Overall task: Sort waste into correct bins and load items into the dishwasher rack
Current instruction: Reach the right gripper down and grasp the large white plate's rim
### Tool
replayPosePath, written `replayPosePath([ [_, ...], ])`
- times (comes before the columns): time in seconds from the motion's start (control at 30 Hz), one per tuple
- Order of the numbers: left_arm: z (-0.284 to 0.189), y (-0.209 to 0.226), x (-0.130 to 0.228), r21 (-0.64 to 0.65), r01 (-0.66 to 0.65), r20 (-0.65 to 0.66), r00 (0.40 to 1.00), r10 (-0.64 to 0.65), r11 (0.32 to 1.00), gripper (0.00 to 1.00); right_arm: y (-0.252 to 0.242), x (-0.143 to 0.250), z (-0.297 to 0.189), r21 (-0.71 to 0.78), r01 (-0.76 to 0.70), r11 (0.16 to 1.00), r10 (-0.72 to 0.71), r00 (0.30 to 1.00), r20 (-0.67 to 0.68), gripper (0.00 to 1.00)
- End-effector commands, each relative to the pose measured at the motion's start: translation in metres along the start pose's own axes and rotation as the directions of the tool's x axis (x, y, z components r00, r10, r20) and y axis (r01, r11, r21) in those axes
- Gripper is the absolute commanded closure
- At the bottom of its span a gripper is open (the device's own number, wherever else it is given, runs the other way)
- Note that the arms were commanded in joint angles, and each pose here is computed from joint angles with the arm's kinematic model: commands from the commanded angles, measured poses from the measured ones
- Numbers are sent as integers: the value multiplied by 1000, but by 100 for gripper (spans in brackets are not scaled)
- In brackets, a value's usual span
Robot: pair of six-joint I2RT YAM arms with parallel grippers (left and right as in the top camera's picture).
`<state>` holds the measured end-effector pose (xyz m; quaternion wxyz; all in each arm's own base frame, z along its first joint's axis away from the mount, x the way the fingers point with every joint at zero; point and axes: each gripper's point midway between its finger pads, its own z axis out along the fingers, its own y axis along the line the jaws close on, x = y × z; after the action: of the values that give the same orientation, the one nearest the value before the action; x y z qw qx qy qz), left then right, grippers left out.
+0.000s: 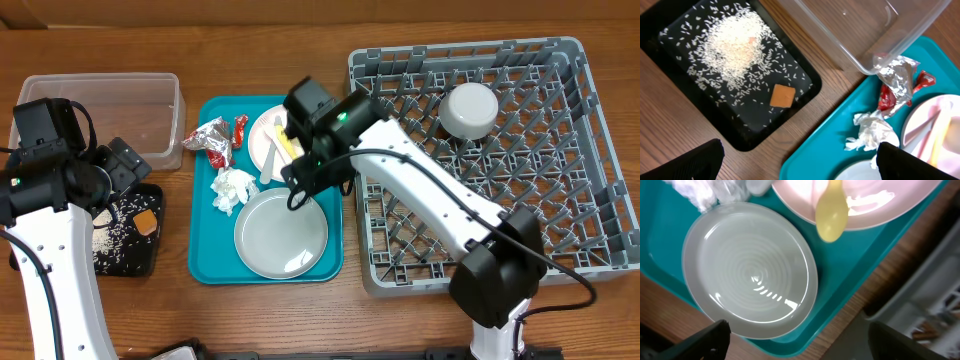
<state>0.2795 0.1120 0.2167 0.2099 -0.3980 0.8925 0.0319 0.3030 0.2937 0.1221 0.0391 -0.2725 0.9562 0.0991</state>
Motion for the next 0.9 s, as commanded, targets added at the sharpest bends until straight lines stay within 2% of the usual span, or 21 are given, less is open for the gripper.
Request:
replayPosePath([
  [0.0,-9,7,-9,-29,-7,44,999,9,1000,0,4,10,24,-23,-10,1000,9,999,-42,12],
  [0.2,-8,7,-8,-30,-7,40,999,9,1000,0,12,17,54,-91,-6,996,1,999,-49,27],
  [0.37,-8,7,-8,-31,-7,41,999,9,1000,0,9,22,72,-96,-4,995,0,999,-42,29],
  [0.5,-8,7,-8,-31,-8,40,999,9,999,0,7,25,87,-98,-36,995,33,999,-31,37],
  [0.77,-8,7,-8,-31,-8,40,999,9,999,0,1,34,111,-88,-54,995,49,997,-55,39],
  [0.83,-8,7,-8,-31,-8,39,999,9,999,0,0,36,117,-84,-57,995,51,996,-69,43],
  [0.87,-8,7,-8,-31,-8,40,999,9,999,0,-1,37,120,-82,-59,995,53,996,-78,49],
])
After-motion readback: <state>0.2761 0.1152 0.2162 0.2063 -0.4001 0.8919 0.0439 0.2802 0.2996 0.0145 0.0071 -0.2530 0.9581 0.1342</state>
